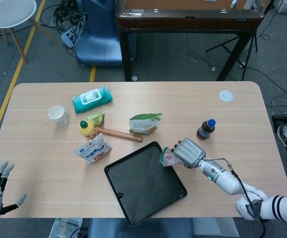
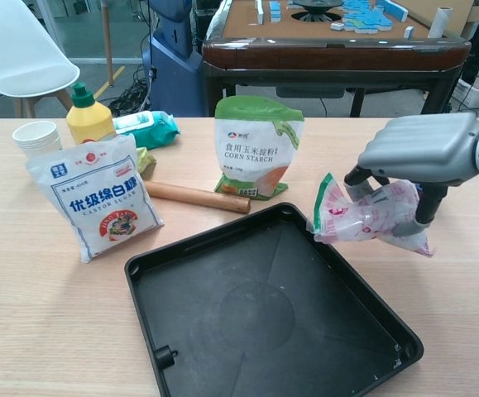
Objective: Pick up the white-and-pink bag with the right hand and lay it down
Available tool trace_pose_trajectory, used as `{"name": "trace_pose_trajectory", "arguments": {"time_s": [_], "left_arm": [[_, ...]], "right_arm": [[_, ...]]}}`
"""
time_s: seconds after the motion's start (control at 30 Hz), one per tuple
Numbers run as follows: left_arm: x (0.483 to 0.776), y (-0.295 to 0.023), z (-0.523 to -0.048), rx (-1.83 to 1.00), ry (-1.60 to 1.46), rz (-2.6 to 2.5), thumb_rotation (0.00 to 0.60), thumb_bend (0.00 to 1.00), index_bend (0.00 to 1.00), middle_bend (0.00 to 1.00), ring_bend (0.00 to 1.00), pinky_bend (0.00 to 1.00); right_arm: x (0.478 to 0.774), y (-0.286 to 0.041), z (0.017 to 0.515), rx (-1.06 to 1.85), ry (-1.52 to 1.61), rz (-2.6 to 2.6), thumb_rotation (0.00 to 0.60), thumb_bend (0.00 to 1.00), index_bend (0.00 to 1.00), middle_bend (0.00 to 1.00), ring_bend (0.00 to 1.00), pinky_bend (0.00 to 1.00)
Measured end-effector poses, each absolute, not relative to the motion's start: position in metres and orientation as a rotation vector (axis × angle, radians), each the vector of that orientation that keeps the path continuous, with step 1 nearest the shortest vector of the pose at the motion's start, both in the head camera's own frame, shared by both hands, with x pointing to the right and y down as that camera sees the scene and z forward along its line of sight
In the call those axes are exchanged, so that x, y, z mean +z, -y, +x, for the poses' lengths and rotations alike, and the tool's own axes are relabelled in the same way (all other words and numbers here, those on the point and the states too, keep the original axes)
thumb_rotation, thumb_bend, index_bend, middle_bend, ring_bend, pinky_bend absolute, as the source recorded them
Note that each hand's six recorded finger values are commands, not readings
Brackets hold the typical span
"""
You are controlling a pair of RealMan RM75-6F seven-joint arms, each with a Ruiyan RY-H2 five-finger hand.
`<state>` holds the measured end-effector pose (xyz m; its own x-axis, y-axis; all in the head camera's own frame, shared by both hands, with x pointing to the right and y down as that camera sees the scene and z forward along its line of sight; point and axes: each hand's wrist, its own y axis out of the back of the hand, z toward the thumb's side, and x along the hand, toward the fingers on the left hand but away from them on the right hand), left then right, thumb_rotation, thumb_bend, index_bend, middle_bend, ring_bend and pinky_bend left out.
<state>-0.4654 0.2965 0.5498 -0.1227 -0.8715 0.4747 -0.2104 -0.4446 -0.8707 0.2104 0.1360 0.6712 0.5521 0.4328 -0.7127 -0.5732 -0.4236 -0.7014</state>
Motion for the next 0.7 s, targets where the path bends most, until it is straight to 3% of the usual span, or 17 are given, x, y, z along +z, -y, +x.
{"name": "trace_pose_trajectory", "arguments": {"time_s": [0.7], "left_arm": [[0.548,-0.297,-0.467,-1.617,-1.209,-1.612,0.600,0.18,0.08,0.01,0.00,0.05]], "right_arm": [[0.664,-0.130,0.184,1.011,-0.264,-1.453,0.600,0.66,0.61,0.58,0.58,0.75]]}}
